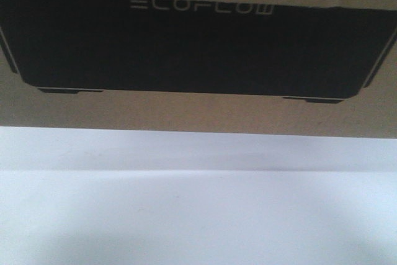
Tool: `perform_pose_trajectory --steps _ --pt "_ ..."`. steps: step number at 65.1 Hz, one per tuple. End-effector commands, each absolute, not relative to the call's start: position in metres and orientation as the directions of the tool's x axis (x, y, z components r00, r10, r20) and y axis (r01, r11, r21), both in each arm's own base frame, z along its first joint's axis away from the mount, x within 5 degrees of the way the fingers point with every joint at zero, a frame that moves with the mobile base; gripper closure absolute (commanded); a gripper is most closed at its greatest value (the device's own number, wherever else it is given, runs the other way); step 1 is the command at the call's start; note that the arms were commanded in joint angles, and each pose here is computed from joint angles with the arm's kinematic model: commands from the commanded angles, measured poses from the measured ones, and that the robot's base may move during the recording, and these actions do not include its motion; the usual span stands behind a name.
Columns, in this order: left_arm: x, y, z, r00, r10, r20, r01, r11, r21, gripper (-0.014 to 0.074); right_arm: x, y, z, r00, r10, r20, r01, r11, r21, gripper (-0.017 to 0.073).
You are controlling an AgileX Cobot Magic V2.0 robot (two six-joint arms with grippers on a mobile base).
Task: Grab box from left shelf to table start
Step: 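Lower the box with both grippers onto the white table top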
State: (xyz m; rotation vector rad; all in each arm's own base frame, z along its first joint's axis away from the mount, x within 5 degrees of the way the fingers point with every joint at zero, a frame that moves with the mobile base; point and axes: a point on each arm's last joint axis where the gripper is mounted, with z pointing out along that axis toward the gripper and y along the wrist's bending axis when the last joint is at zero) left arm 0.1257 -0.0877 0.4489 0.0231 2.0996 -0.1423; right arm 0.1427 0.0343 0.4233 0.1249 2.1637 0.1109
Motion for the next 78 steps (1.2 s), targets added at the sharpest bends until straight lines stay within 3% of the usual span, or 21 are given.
perform_pose_trajectory --steps 1,17,24,35,52,78 --pt "0.13 -0.081 0.46 -0.478 -0.084 -0.874 0.008 0.995 -0.1 0.0686 0.157 0.041 0.44 -0.429 0.153 -0.89 -0.007 0.985 0.172 0.0505" --pt "0.158 -0.103 0.449 -0.511 -0.112 -0.852 0.045 0.987 -0.156 0.0685 0.179 0.05 0.436 -0.421 0.166 -0.892 -0.023 0.981 0.194 0.0505" --pt "0.173 -0.104 0.444 -0.523 -0.154 -0.839 0.019 0.981 -0.192 0.0685 0.188 0.053 0.432 -0.433 0.177 -0.884 -0.02 0.978 0.206 0.0506" --pt "0.191 -0.101 0.44 -0.543 -0.159 -0.824 0.084 0.967 -0.242 0.0685 0.2 0.054 0.428 -0.436 0.175 -0.883 -0.014 0.98 0.201 0.0506" --pt "0.226 -0.092 0.425 -0.562 -0.149 -0.813 0.051 0.976 -0.213 0.0685 0.216 0.047 0.417 -0.472 0.174 -0.864 0.038 0.983 0.177 0.0506" --pt "0.267 -0.102 0.402 -0.546 -0.073 -0.835 0.054 0.991 -0.122 0.0685 0.25 0.061 0.403 -0.452 0.126 -0.883 -0.025 0.988 0.154 0.0506"
